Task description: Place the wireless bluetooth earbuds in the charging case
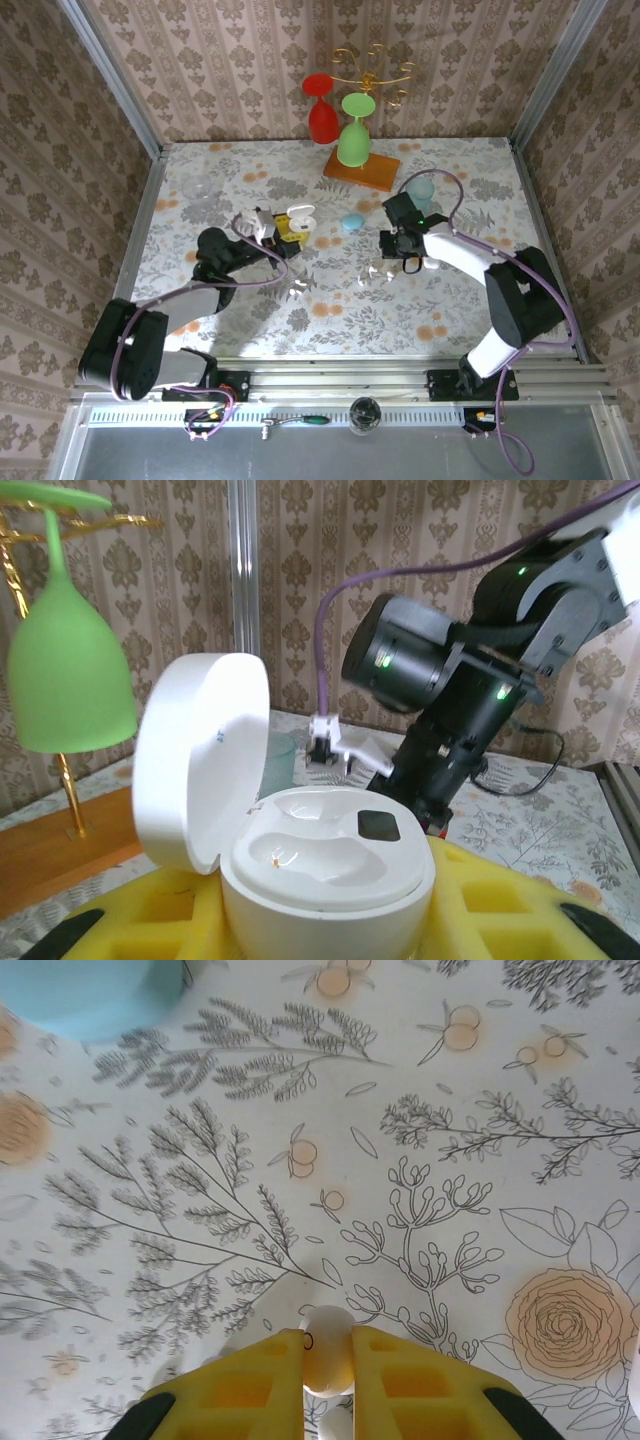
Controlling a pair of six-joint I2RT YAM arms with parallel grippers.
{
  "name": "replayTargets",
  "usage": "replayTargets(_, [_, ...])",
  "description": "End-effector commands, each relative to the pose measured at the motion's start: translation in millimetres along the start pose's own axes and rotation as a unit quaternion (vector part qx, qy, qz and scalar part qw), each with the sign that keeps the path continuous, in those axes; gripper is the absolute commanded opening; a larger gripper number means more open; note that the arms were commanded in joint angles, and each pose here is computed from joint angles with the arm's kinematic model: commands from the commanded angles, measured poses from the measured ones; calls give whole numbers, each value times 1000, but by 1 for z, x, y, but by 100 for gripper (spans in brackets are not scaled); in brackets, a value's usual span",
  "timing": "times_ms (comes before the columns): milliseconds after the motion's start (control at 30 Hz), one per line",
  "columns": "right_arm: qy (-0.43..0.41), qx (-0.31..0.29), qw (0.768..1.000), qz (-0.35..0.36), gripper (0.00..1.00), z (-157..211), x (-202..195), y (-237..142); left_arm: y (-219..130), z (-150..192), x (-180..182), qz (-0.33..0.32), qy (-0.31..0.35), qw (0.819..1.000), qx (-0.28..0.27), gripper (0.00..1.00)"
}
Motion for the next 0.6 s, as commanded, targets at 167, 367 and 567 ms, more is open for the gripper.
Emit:
replayTargets(167, [89, -36, 989, -116, 18, -11, 1, -40, 35, -1, 6, -30, 41, 998, -32, 30])
replayTargets(367, [116, -59, 977, -167, 18, -15, 0, -72, 55, 10, 8, -48, 57, 997, -22, 30])
replayTargets(567, [130, -73, 962, -228, 18, -17, 11, -102, 79, 21, 9, -39, 68, 997, -17, 31])
Point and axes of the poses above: each hand's point on the last joint's axis, 136 mm out from that joint toward the fingers, its own y axis out along the fingers, its own x axis along the line the jaws close on, z = x × y, the point moved 5 cm from there along -y, back along the fingers, and after that the axes turned 9 degrees about y, right-handed, at the moved point
